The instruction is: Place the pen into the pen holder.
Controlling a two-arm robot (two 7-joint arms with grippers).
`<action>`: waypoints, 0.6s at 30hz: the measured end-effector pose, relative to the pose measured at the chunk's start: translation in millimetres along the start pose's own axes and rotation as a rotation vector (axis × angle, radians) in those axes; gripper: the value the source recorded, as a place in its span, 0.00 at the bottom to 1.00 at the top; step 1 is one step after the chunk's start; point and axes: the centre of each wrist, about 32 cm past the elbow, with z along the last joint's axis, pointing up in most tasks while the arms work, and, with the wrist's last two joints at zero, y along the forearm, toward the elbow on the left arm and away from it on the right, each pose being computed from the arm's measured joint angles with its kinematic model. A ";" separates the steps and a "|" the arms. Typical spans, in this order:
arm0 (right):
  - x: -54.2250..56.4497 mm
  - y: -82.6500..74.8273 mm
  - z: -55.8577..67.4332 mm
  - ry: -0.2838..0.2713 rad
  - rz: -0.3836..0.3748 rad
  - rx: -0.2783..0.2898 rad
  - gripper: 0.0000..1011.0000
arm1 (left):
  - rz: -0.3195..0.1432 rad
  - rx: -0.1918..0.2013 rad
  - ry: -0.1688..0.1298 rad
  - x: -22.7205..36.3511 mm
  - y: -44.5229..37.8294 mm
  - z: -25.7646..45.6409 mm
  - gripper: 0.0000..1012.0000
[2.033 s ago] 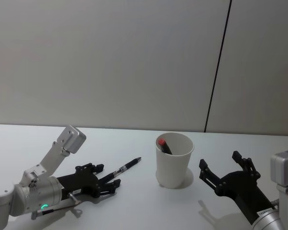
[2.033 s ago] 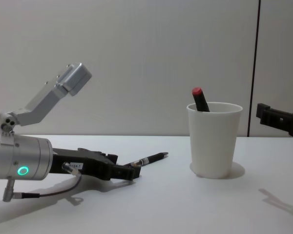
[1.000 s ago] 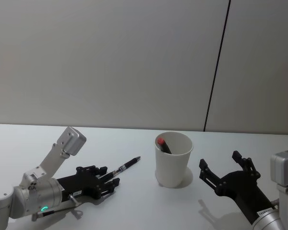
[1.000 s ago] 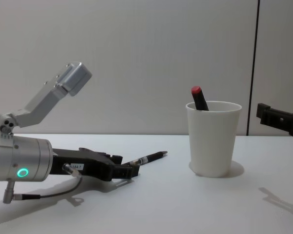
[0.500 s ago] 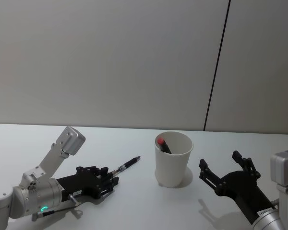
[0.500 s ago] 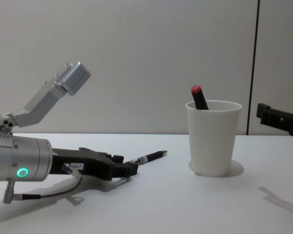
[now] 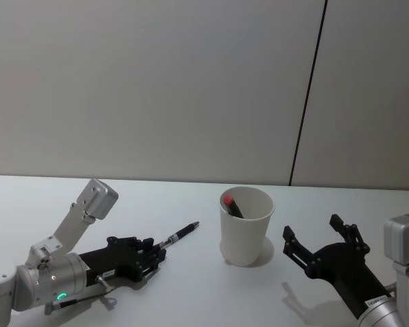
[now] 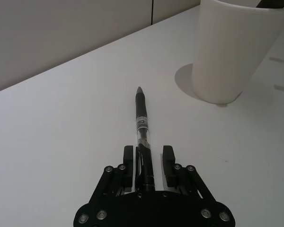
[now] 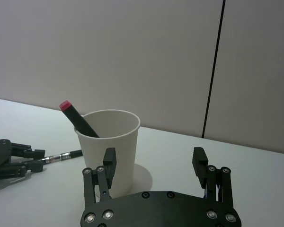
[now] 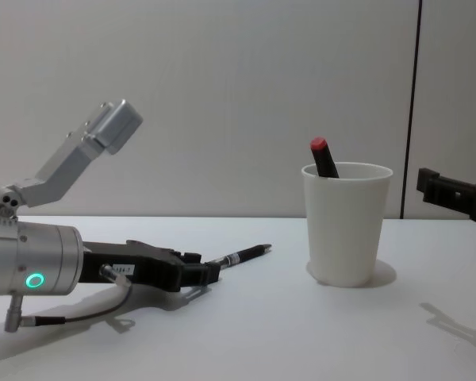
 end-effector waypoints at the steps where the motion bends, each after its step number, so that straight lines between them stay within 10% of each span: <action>1: 0.0 0.0 0.0 0.000 0.000 0.000 0.99 | 0.000 -0.001 0.001 0.1 0.0 -0.1 0.38; 18: 0.0 0.0 0.0 0.000 0.000 0.000 0.99 | -0.003 -0.010 0.014 0.8 0.5 -0.4 0.19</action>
